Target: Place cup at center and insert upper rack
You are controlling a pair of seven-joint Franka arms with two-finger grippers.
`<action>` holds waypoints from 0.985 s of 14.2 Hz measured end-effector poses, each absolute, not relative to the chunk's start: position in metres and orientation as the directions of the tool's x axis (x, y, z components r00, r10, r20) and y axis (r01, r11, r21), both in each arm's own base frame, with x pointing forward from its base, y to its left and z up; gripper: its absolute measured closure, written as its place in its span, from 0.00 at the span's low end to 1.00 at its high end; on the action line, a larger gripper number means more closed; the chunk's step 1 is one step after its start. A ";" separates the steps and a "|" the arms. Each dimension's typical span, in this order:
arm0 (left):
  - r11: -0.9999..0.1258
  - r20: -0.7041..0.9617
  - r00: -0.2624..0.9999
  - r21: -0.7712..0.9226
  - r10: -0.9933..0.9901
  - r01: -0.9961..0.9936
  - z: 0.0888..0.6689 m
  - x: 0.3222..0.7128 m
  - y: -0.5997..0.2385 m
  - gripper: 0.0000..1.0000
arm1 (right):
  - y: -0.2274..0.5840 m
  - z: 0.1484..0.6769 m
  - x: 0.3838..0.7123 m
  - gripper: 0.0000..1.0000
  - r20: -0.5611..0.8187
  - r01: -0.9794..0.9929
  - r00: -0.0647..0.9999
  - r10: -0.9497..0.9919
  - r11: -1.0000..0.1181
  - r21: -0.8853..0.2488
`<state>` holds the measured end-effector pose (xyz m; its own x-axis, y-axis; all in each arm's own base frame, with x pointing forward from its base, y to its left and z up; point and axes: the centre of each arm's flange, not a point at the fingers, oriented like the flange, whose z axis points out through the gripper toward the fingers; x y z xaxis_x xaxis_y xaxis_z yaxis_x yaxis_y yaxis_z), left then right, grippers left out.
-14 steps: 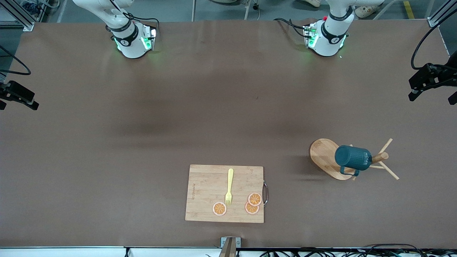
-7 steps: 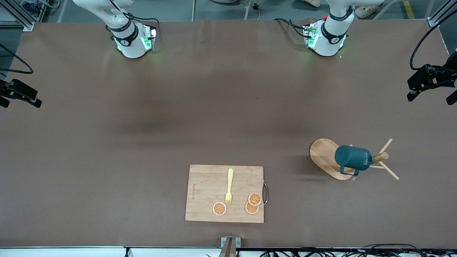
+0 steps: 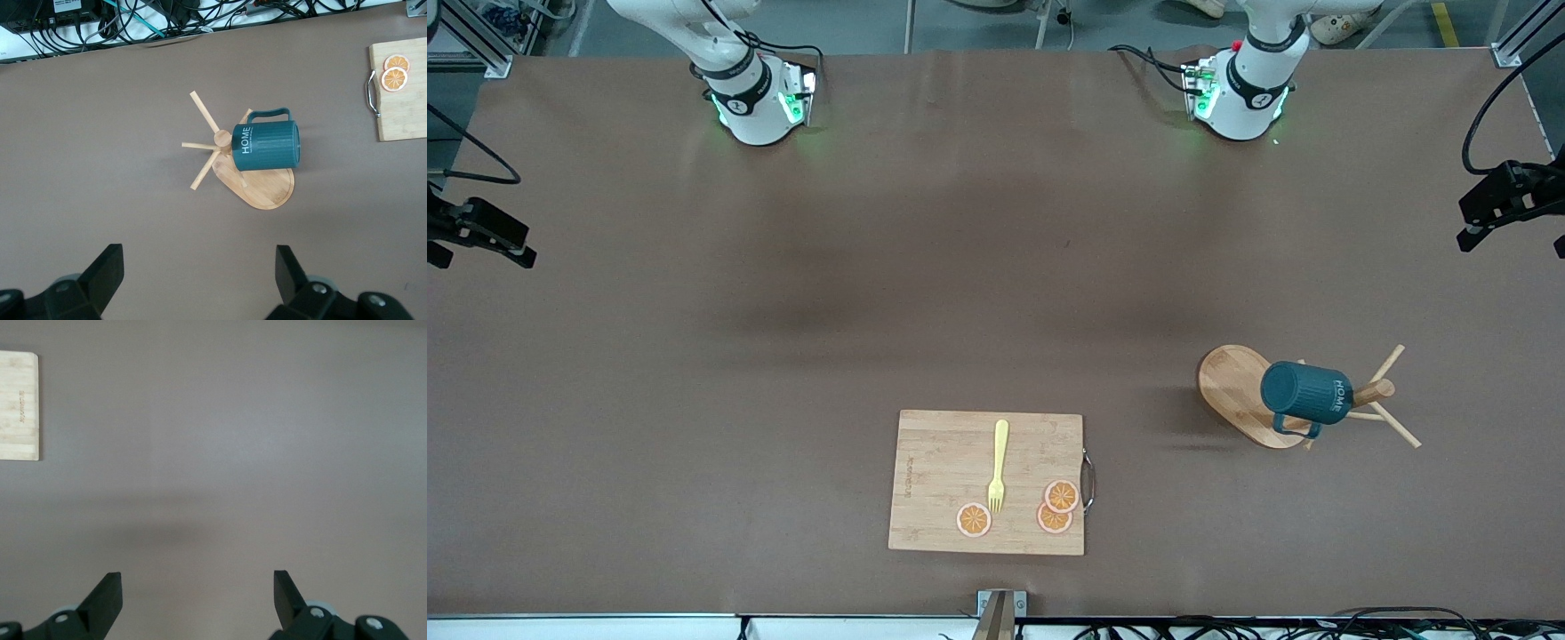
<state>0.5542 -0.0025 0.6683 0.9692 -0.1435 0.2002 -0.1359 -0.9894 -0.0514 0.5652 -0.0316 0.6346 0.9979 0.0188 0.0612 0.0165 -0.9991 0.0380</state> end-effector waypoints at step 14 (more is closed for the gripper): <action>-0.988 0.184 0.971 -0.044 -0.155 -0.149 0.666 0.553 -0.011 0.00 | -0.035 0.633 0.550 0.00 0.052 0.007 0.999 0.009 -1.000 0.026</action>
